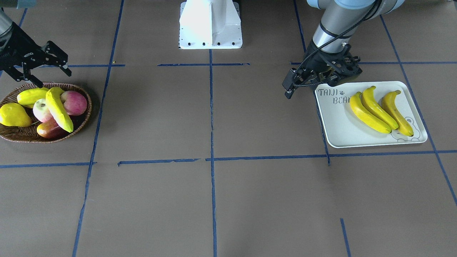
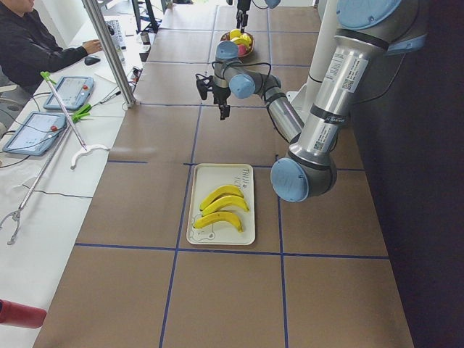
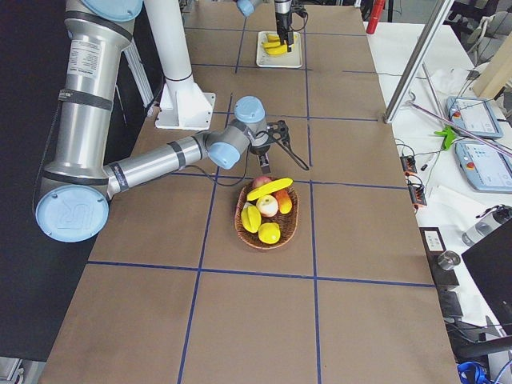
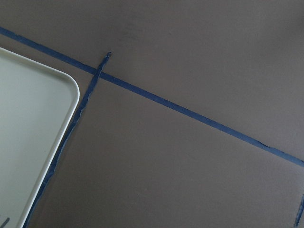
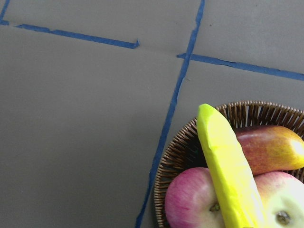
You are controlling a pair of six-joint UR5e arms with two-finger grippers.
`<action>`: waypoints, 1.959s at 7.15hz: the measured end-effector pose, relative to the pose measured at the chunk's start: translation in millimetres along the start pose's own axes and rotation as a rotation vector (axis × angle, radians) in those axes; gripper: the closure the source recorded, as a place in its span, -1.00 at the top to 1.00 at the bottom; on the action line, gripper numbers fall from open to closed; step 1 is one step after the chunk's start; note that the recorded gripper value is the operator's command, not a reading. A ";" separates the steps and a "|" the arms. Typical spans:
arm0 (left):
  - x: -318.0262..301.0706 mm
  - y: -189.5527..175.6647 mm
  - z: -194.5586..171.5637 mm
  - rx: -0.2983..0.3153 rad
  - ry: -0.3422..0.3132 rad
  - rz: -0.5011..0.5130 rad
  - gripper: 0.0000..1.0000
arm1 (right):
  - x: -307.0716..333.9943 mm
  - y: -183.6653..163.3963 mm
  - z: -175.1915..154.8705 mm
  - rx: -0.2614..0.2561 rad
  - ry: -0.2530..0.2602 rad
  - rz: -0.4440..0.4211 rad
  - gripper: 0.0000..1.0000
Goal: Transfer all bananas from basket to plate
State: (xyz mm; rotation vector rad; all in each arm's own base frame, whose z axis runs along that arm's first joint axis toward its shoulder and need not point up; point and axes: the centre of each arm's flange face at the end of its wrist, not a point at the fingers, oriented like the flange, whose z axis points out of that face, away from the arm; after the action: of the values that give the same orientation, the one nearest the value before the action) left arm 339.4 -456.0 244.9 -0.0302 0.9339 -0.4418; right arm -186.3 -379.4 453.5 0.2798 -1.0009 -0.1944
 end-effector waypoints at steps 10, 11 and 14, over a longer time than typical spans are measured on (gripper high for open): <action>14.2 17.6 0.7 -0.022 0.026 -0.009 1.00 | 46.4 15.7 57.0 -0.048 0.041 -0.014 -0.99; 14.3 17.7 0.3 -0.022 0.027 -0.009 1.00 | 47.0 16.5 55.8 -0.047 0.038 -0.022 -1.00; 19.4 19.2 -3.4 -0.021 0.038 -0.006 1.00 | 53.2 10.7 33.2 0.000 0.040 -0.021 -1.00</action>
State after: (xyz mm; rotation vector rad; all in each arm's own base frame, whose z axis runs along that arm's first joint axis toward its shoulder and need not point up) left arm 353.5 -445.3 223.8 -0.0442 0.9758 -0.4389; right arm -186.1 -389.2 516.4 0.2933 -0.9583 -0.2071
